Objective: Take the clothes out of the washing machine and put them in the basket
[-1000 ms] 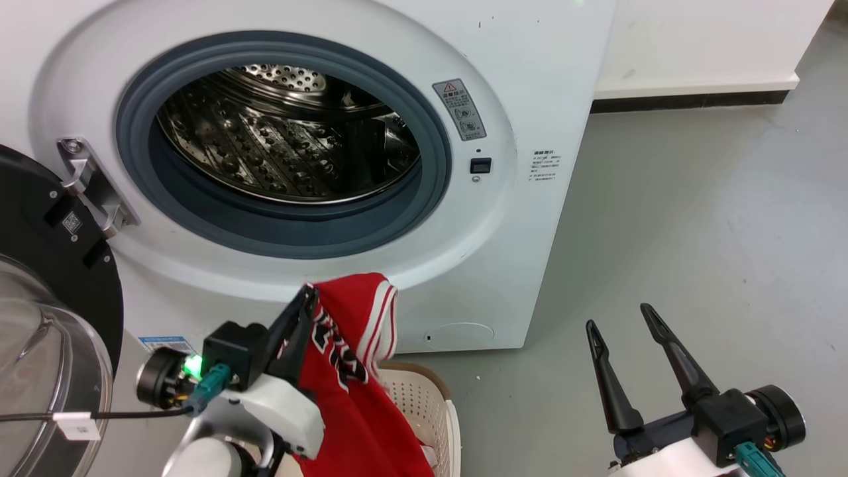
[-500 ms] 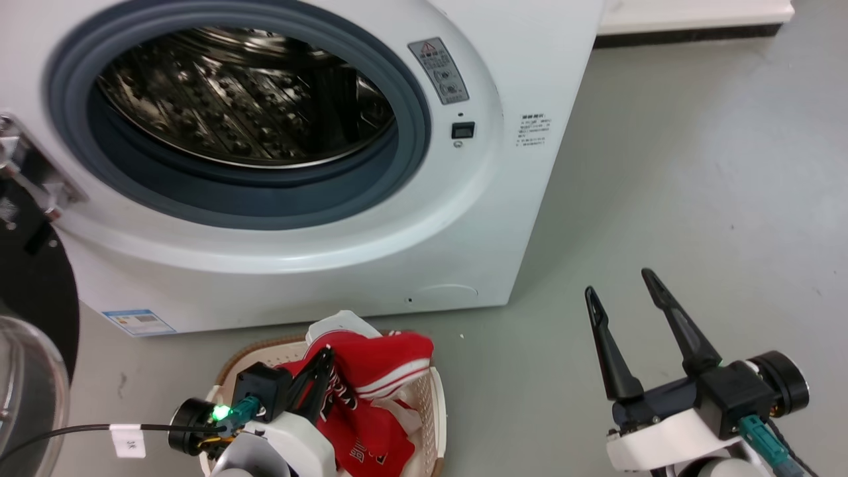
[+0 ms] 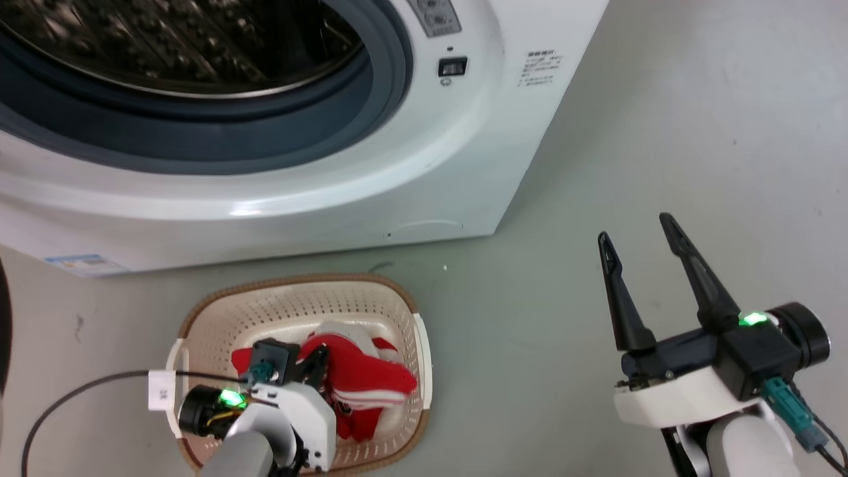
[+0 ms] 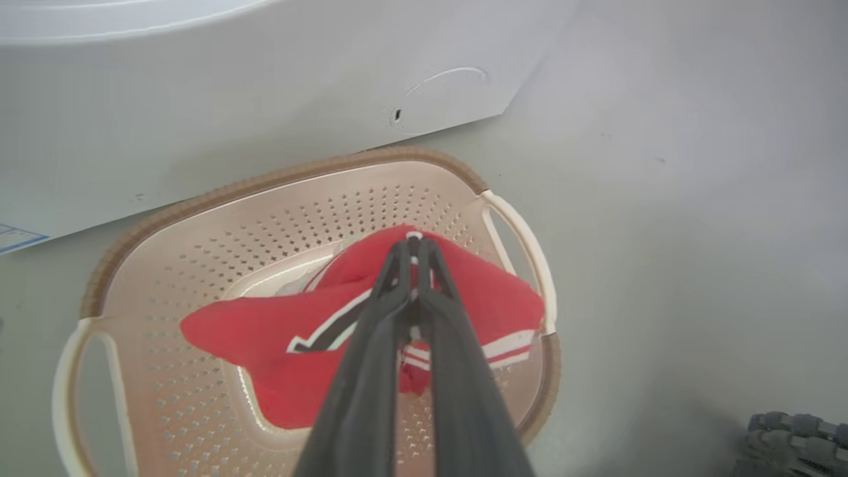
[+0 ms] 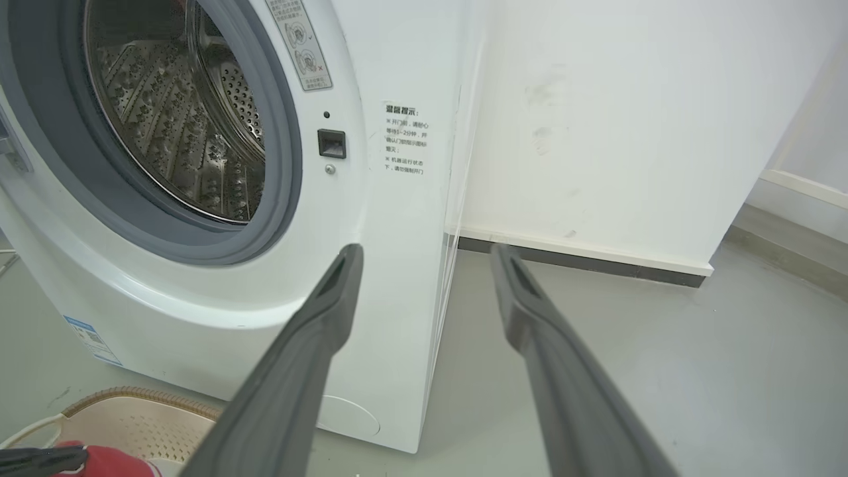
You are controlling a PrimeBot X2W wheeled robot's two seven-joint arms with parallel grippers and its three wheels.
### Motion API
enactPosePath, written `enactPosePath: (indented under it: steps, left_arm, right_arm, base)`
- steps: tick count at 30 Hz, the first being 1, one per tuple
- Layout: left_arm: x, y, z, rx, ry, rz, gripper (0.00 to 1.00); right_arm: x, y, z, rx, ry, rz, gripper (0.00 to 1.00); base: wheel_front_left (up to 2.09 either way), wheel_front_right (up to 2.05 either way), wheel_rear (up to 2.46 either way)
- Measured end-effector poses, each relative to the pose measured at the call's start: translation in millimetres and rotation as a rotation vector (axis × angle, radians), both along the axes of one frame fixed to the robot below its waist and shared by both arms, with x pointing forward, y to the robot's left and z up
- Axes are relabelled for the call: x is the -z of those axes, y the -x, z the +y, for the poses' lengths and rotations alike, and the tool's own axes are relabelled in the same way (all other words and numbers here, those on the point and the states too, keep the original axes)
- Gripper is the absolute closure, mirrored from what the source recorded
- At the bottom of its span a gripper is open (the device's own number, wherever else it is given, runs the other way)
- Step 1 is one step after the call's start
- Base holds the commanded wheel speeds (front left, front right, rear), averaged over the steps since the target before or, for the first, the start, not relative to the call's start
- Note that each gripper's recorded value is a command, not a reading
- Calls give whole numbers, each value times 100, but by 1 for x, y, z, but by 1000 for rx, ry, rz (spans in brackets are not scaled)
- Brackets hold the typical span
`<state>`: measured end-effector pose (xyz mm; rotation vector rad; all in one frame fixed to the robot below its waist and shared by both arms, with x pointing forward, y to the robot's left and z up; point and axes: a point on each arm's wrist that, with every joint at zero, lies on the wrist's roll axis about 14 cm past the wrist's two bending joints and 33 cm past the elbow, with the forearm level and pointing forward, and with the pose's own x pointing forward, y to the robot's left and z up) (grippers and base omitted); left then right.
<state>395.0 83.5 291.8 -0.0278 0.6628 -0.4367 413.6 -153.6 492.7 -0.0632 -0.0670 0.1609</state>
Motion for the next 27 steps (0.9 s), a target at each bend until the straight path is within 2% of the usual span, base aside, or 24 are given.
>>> enactPosePath:
  steps: [14,27]
  left_arm:
    - [98,-24,14,40,-169,259,100]
    - [174,-4,8,130,-240,450,100]
  right_arm:
    - [53,-55,-9,13,22,76,0]
    - [117,-78,-17,28,36,179,0]
  base:
    - [0,0,0]
    - [0,0,0]
